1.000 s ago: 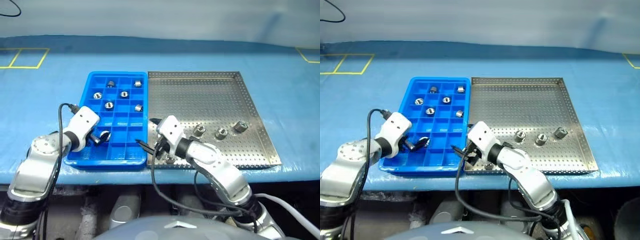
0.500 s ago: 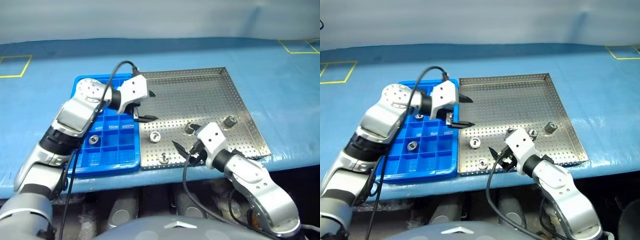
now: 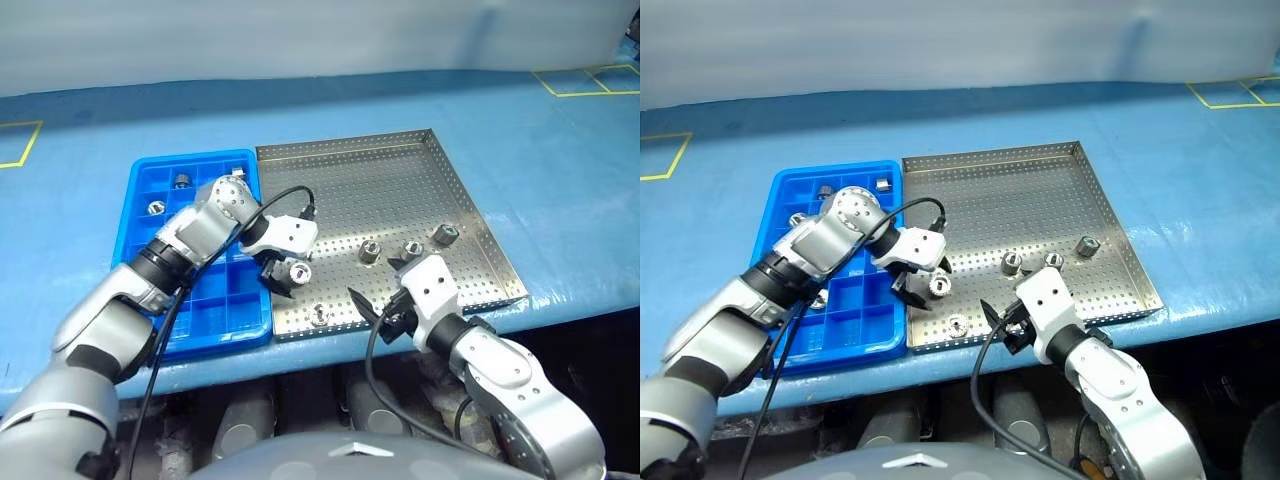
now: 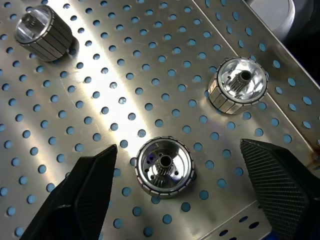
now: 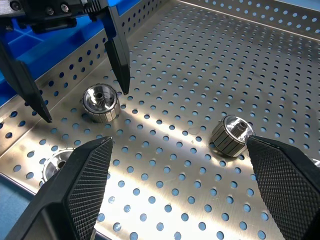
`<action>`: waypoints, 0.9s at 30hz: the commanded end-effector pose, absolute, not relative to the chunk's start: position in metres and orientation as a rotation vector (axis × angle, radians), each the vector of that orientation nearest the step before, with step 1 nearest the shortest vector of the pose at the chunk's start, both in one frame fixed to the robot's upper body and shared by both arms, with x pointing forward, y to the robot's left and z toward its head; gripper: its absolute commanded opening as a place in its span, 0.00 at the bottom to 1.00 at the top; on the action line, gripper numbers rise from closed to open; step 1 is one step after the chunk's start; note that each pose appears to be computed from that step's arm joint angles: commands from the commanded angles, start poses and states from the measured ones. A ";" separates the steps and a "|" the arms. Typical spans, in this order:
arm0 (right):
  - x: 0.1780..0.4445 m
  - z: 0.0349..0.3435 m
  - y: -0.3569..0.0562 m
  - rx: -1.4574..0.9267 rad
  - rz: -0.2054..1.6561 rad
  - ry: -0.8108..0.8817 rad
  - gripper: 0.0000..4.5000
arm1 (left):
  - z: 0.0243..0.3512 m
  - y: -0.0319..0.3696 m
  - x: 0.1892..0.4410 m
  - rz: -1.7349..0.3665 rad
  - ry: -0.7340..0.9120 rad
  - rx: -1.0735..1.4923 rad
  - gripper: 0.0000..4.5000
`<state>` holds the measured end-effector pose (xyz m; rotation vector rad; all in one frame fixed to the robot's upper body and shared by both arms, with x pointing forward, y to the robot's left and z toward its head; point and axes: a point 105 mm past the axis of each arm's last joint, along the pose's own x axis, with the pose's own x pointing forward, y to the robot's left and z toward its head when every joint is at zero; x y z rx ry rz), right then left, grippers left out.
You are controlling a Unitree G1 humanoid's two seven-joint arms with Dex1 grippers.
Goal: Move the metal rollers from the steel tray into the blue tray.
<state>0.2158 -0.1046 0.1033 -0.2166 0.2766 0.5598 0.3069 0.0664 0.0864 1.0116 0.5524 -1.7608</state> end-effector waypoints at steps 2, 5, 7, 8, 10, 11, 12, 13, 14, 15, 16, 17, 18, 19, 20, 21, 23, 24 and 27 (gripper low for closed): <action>0.214 0.116 -0.098 -0.209 0.569 0.218 1.00 | 0.077 0.069 0.313 -1.758 0.586 1.162 0.96; 0.216 0.116 -0.096 -0.206 0.572 0.212 1.00 | 0.072 0.067 0.316 -1.754 0.595 1.196 0.92; 0.217 0.117 -0.095 -0.205 0.575 0.206 1.00 | 0.071 0.066 0.316 -1.765 0.608 1.219 0.84; 0.217 0.118 -0.094 -0.203 0.576 0.203 1.00 | 0.070 0.066 0.316 -1.767 0.612 1.236 0.75; 0.218 0.118 -0.093 -0.201 0.580 0.199 1.00 | 0.068 0.066 0.317 -1.773 0.617 1.272 0.62; 0.218 0.118 -0.092 -0.200 0.582 0.198 1.00 | 0.068 0.066 0.317 -1.774 0.616 1.280 0.53; 0.219 0.118 -0.092 -0.200 0.583 0.198 1.00 | 0.069 0.065 0.318 -1.773 0.611 1.280 0.46; 0.219 0.118 -0.091 -0.199 0.586 0.196 1.00 | 0.071 0.062 0.320 -1.763 0.592 1.279 0.39; 0.219 0.118 -0.091 -0.199 0.586 0.195 1.00 | 0.075 0.058 0.323 -1.750 0.565 1.271 0.38; 0.219 0.118 -0.091 -0.199 0.587 0.194 1.00 | 0.079 0.053 0.325 -1.739 0.535 1.258 0.38; 0.220 0.119 -0.091 -0.199 0.587 0.192 1.00 | 0.085 0.049 0.328 -1.727 0.502 1.240 0.38; 0.220 0.119 -0.091 -0.200 0.586 0.191 1.00 | 0.092 0.044 0.329 -1.716 0.464 1.212 0.38; 0.221 0.119 -0.091 -0.202 0.586 0.188 1.00 | 0.100 0.038 0.332 -1.699 0.422 1.173 0.38; 0.221 0.120 -0.091 -0.204 0.587 0.184 1.00 | 0.109 0.033 0.334 -1.676 0.377 1.126 0.38; 0.222 0.122 -0.090 -0.209 0.591 0.176 1.00 | 0.122 0.027 0.339 -1.640 0.320 1.065 0.38; 0.224 0.124 -0.088 -0.212 0.596 0.165 1.00 | 0.137 0.022 0.344 -1.590 0.252 1.000 0.38; 0.228 0.129 -0.084 -0.211 0.610 0.140 1.00 | 0.165 0.021 0.352 -1.485 0.140 0.870 0.38; 0.230 0.132 -0.080 -0.207 0.623 0.128 1.00 | 0.175 0.025 0.355 -1.431 0.103 0.833 0.38; 0.237 0.137 -0.068 -0.202 0.668 0.104 1.00 | 0.188 0.044 0.361 -1.289 0.052 0.779 0.38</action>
